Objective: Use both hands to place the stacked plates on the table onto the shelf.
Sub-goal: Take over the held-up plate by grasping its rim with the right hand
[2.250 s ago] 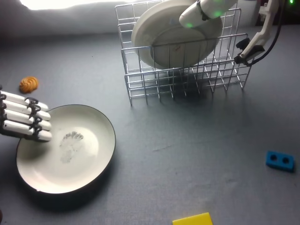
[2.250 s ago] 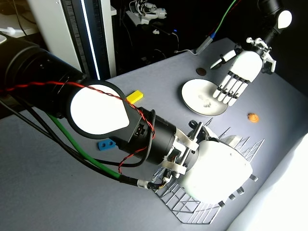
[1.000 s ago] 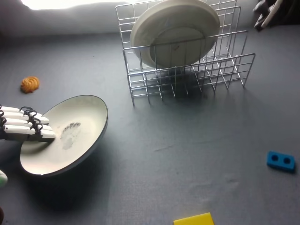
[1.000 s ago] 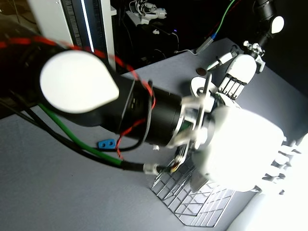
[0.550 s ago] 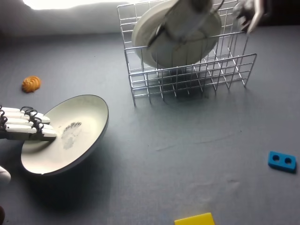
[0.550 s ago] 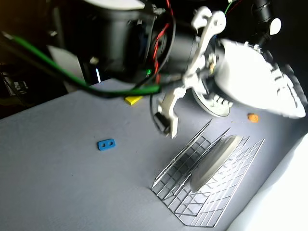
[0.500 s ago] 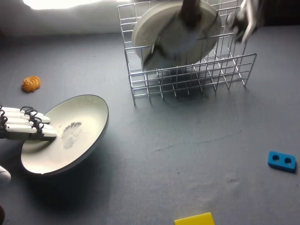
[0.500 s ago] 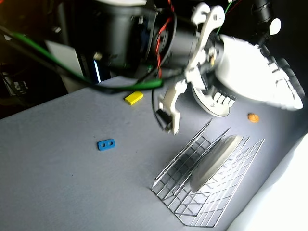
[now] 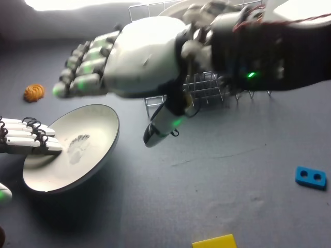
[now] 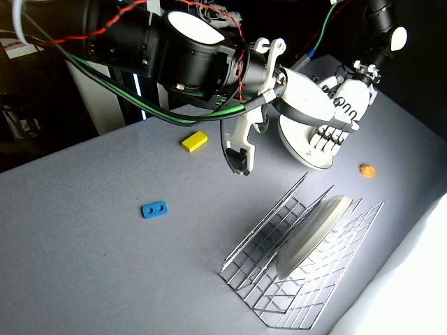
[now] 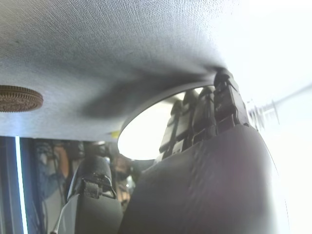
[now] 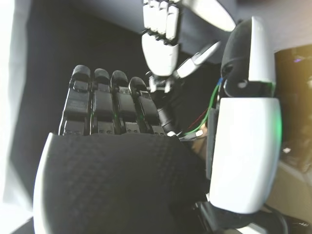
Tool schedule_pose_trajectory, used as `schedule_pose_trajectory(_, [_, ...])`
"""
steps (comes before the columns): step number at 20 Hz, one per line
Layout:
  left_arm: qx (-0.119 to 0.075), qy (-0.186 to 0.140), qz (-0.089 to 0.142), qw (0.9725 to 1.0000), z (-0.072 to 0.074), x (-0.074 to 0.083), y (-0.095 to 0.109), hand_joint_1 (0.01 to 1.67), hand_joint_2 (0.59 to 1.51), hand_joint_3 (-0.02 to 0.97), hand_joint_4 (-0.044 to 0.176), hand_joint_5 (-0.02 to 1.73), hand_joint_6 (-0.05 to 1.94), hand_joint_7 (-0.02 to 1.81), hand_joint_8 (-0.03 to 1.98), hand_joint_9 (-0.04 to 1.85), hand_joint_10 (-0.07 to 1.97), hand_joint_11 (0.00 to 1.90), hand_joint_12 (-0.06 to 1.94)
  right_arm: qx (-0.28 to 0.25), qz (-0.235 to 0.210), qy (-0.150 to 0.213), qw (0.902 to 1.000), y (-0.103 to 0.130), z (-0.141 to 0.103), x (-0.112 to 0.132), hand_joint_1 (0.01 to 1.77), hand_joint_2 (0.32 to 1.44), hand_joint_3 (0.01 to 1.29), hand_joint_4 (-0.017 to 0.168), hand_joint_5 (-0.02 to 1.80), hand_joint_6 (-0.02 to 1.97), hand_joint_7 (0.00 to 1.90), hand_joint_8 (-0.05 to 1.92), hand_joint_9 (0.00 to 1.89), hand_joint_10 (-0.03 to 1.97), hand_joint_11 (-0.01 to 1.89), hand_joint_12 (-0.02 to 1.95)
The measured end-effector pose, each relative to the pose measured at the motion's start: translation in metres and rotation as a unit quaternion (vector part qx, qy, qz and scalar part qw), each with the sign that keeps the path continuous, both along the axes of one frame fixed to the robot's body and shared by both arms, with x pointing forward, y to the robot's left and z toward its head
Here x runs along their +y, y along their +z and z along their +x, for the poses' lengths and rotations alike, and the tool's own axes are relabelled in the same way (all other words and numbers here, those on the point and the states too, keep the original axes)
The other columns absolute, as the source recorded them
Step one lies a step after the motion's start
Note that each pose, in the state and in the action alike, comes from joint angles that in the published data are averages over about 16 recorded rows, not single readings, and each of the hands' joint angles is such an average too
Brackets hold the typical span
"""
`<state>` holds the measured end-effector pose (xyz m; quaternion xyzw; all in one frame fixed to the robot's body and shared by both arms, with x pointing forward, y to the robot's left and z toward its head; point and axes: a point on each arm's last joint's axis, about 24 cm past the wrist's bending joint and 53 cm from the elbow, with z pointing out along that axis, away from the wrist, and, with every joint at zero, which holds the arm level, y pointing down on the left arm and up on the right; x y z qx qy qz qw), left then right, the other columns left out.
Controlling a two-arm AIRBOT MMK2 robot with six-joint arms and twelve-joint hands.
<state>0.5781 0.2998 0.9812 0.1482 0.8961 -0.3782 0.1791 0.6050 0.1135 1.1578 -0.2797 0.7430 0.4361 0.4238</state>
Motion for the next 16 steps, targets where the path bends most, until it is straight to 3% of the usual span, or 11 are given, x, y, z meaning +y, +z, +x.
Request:
schedule_pose_trajectory(10, [0.0, 0.0, 0.0, 1.0, 0.0, -0.001, 0.0, 0.01, 1.152, 0.021, -0.007, 0.02, -0.01, 0.02, 0.02, -0.03, -0.05, 0.02, -0.03, 0.016, -0.039, 0.014, 0.999, -0.063, -0.01, 0.034, 1.22, 0.93, 0.02, 0.002, 0.02, 0.02, 0.02, 0.01, 0.02, 0.01, 0.02, 0.0])
schedule_pose_trajectory(16, [-0.001, -0.001, 0.0, 1.0, 0.0, -0.002, -0.001, 0.01, 1.156, 0.021, -0.007, 0.02, -0.01, 0.02, 0.01, -0.03, -0.05, 0.02, -0.03, 0.031, -0.049, 0.011, 0.9983, -0.091, -0.008, 0.053, 1.25, 0.96, 0.02, 0.002, 0.02, 0.02, 0.02, 0.01, 0.02, 0.01, 0.02, 0.18])
